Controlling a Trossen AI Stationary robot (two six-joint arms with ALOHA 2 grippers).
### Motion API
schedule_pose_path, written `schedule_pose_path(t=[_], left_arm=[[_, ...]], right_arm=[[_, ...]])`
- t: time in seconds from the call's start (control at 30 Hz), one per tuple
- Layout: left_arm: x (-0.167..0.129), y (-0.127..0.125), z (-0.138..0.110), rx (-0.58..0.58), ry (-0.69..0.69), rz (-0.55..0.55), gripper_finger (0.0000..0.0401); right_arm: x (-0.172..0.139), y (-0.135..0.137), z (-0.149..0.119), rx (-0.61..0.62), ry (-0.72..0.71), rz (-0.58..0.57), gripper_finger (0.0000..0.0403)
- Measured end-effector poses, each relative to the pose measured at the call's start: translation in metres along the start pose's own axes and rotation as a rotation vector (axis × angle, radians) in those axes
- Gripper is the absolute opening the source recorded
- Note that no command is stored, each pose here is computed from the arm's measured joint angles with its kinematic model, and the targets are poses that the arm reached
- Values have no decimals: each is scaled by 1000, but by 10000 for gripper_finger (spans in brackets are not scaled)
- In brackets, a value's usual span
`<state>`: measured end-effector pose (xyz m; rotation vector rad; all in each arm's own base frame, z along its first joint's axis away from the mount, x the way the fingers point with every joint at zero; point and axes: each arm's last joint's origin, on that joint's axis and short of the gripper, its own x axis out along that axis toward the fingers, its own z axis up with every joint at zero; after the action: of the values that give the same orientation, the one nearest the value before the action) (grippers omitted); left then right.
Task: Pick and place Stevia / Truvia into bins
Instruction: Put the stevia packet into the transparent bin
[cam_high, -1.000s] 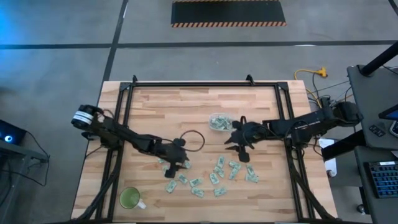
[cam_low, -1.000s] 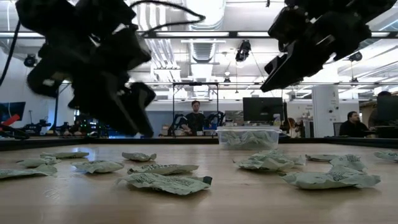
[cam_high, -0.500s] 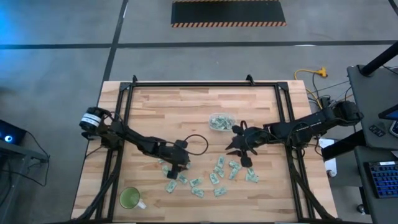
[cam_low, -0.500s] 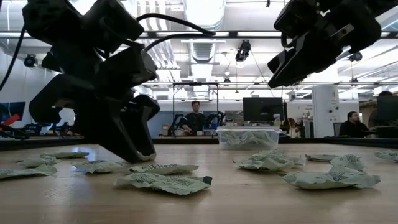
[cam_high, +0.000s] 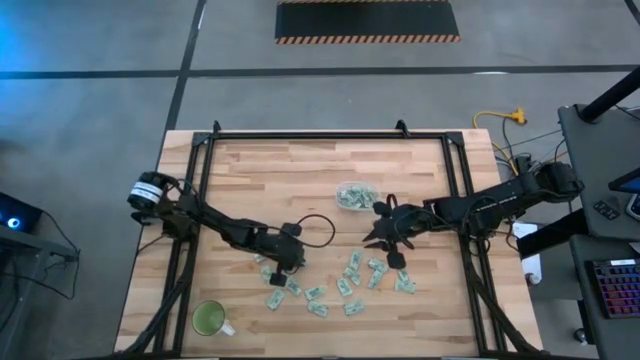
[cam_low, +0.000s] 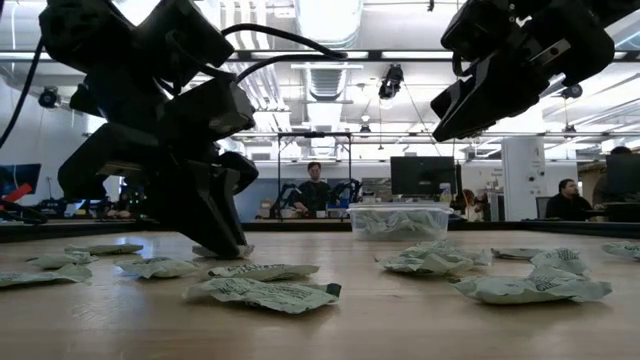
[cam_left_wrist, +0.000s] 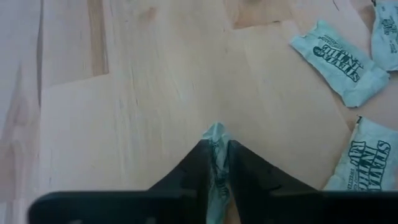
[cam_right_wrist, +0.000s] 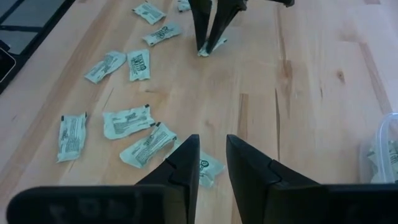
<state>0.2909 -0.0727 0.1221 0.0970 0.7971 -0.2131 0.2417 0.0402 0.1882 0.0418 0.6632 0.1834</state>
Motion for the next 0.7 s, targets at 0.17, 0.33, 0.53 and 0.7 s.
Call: schedule_pose_path(t=[0.17, 0.33, 0.53, 0.7], left_arm=[[0, 2, 4, 16, -8, 7, 6], [-1, 4, 18, 68, -48, 52, 8], [-6, 19, 49, 183, -112, 258, 8], [-14, 50, 75, 210, -191, 386, 8]], right_arm=[[0, 0, 0, 2, 5, 0, 68], [0, 0, -2, 4, 23, -2, 68], [0, 0, -3, 27, 26, -2, 68], [0, 0, -3, 30, 26, -2, 68]])
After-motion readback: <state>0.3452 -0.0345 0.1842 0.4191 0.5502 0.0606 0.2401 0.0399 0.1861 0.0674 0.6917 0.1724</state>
